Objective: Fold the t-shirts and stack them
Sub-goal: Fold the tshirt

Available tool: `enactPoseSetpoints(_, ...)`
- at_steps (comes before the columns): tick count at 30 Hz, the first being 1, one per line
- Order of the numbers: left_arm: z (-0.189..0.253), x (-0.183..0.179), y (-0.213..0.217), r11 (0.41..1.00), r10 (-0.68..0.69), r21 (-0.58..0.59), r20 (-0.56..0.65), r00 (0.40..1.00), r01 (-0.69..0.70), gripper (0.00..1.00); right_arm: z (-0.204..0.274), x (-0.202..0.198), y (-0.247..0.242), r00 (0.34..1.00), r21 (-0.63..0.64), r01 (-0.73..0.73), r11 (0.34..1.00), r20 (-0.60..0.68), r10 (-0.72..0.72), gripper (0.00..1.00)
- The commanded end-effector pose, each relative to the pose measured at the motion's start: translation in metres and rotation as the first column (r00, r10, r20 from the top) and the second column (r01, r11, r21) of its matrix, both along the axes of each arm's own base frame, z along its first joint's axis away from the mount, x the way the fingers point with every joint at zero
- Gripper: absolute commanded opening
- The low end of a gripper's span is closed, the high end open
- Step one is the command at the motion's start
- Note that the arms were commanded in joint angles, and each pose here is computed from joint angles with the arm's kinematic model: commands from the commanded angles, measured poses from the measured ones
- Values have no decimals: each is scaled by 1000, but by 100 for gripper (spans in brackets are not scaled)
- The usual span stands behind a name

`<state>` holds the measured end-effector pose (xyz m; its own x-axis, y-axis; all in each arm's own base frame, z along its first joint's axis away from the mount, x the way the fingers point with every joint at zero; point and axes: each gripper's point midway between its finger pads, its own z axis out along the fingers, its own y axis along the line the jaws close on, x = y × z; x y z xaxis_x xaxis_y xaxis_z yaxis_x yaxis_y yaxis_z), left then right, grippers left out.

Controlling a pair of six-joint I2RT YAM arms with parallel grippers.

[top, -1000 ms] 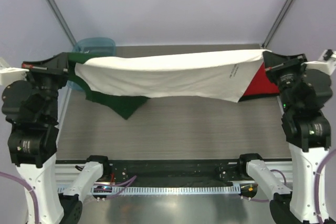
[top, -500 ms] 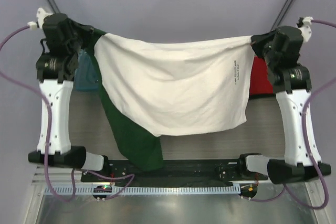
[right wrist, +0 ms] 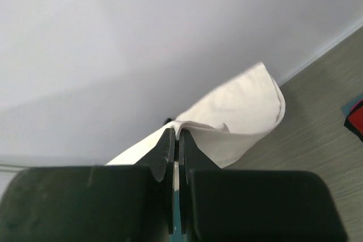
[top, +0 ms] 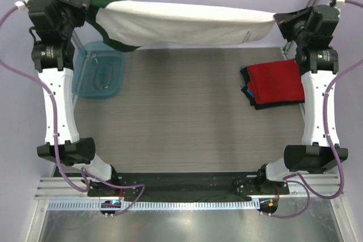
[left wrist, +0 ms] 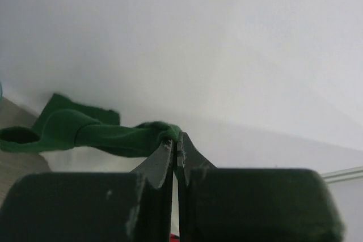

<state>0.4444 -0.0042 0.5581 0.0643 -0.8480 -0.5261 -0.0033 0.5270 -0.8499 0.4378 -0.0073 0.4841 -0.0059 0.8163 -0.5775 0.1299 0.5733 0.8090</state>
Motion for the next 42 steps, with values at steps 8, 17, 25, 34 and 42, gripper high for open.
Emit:
enactPoseSetpoints(8,-222,52,-7,995,-88,-72,-274,958,71,0,-201,50,13,964,101,-107,989,-234,129,1)
enactPoseSetpoints(17,-322,-14,-14,997,-71,-40,-443,894,59,0,-356,-9,17,865,114,-88,990,-483,132,1)
enactPoseSetpoints(25,-361,-104,-6,999,28,35,-537,843,-11,0,-394,-62,13,847,65,-60,996,-524,86,1)
enactPoseSetpoints(34,-424,-176,-1,997,68,81,-684,727,-17,0,-416,-136,4,791,-15,-13,1000,-611,1,2)
enactPoseSetpoints(42,-467,-227,4,992,119,55,-751,650,-118,6,-429,-185,-4,753,-29,103,994,-651,-97,12)
